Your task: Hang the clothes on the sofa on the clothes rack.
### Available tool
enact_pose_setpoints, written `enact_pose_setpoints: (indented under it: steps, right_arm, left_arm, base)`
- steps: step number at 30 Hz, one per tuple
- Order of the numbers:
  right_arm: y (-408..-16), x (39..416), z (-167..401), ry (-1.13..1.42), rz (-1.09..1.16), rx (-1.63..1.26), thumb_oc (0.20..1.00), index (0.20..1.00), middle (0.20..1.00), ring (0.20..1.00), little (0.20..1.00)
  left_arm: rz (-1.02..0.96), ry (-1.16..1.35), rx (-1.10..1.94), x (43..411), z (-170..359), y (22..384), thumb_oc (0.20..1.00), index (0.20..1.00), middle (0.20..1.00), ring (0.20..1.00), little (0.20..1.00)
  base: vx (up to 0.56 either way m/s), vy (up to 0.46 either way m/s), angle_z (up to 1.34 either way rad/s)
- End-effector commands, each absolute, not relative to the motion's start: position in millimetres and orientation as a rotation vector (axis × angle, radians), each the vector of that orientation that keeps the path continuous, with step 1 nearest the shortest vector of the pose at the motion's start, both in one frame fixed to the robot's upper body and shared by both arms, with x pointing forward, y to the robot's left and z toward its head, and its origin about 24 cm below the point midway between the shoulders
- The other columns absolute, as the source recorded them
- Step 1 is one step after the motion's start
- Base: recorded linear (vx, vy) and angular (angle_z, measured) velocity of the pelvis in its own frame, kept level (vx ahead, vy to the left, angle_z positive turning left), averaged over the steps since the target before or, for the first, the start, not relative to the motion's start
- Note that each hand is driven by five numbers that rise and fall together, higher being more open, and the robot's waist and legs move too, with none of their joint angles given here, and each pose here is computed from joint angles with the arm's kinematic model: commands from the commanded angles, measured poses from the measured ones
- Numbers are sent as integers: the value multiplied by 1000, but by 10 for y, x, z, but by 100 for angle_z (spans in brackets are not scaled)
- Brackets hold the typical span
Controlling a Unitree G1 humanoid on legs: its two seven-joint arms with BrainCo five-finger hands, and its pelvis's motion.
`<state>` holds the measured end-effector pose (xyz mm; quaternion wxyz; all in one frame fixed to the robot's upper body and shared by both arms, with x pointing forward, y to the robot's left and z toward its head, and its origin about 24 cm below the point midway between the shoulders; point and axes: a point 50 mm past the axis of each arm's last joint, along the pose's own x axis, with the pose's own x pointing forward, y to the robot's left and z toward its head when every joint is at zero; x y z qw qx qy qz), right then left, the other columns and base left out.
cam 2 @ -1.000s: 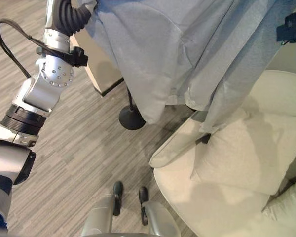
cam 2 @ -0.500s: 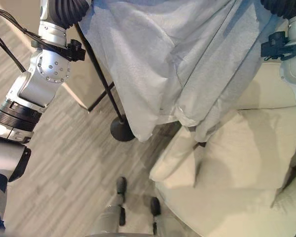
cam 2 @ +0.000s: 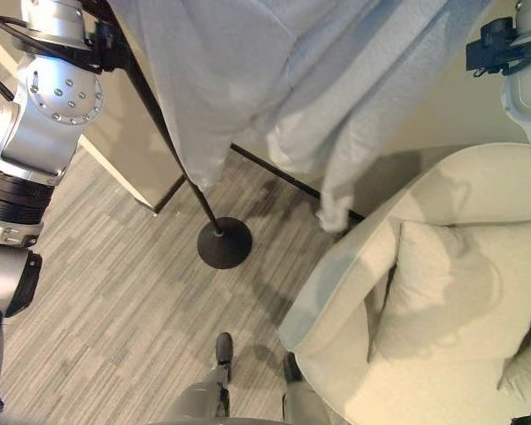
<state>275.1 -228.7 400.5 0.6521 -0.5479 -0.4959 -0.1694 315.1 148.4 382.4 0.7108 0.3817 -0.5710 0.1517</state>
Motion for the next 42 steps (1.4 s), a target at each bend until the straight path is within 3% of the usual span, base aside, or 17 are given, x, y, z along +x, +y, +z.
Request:
enact_pose_setpoints:
  steps: [1,8,19,42]
  right_arm:
    - [-2427,2611,4134,-1194,-508,-1127,200,200,200,200,200]
    - [-2493,2633,3967,-1143,-459,-1086,200,200,200,200,200]
    - [-2531,2604,3892,-1148,-477,-1060,200,200,200,200,200]
    - [-2469,2136,3843,-1421,-496,-856,200,200,200,200,200]
  left_arm:
    - [356,-1310,843,3093,3950,1507,200,200,200,200,200]
    - [243,-1295,799,3147,3846,1261,200,200,200,200,200]
    - [246,-1314,761,3104,3856,1252,200,200,200,200,200]
    - [487,-1540,615,2557,4025,1724,200,200,200,200,200]
  base:
    - [18,-69,26]
    - [76,-105,-6]
    - [22,-25,5]
    - [15,-1,0]
